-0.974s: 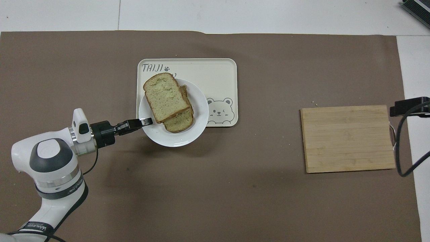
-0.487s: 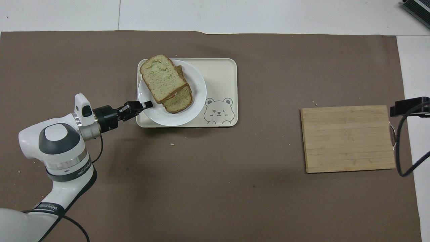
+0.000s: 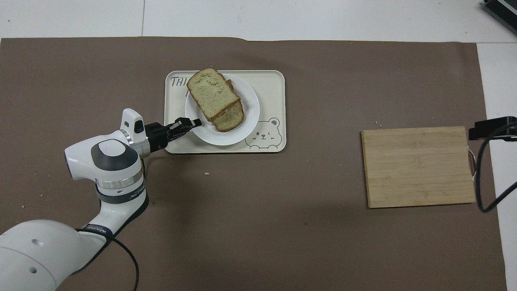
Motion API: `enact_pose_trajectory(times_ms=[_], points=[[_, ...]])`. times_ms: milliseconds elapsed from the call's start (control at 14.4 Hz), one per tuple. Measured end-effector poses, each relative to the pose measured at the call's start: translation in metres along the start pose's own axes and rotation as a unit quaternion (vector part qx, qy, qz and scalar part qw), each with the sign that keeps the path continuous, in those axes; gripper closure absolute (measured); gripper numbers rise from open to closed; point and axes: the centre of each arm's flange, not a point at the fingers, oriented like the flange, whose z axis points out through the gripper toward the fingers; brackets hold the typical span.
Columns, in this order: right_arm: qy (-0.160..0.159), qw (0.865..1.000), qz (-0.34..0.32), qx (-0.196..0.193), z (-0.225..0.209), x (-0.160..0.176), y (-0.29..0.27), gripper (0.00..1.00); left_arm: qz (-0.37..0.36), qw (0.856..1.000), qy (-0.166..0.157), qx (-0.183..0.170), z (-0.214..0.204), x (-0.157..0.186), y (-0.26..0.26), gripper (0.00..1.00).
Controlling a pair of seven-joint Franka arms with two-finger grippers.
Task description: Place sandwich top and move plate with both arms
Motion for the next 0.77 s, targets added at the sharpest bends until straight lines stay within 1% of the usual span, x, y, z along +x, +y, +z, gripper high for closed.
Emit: enact_pose_trajectory(times_ms=[70, 278, 487, 557, 626, 765], points=[[0.0, 1.0, 0.0, 0.0, 0.0, 0.0, 0.0, 0.0, 0.0, 1.0, 0.0, 0.001, 0.0, 0.0, 0.0, 0.85], [0.0, 1.0, 0.0, 0.0, 0.0, 0.0, 0.0, 0.0, 0.001, 1.0, 0.009, 0.005, -0.005, 0.004, -0.001, 0.56], [0.0, 1.0, 0.0, 0.0, 0.0, 0.0, 0.0, 0.0, 0.021, 0.999, 0.037, 0.024, -0.02, 0.013, 0.009, 0.16], [0.0, 1.0, 0.0, 0.0, 0.0, 0.0, 0.0, 0.0, 0.039, 0.998, 0.041, 0.034, -0.025, 0.016, 0.014, 0.05], [0.0, 1.0, 0.0, 0.0, 0.0, 0.0, 0.0, 0.0, 0.059, 0.996, 0.047, 0.047, -0.032, 0.021, 0.018, 0.0], [0.0, 1.0, 0.0, 0.0, 0.0, 0.0, 0.0, 0.0, 0.089, 0.993, 0.054, 0.063, -0.043, 0.028, 0.027, 0.0]])
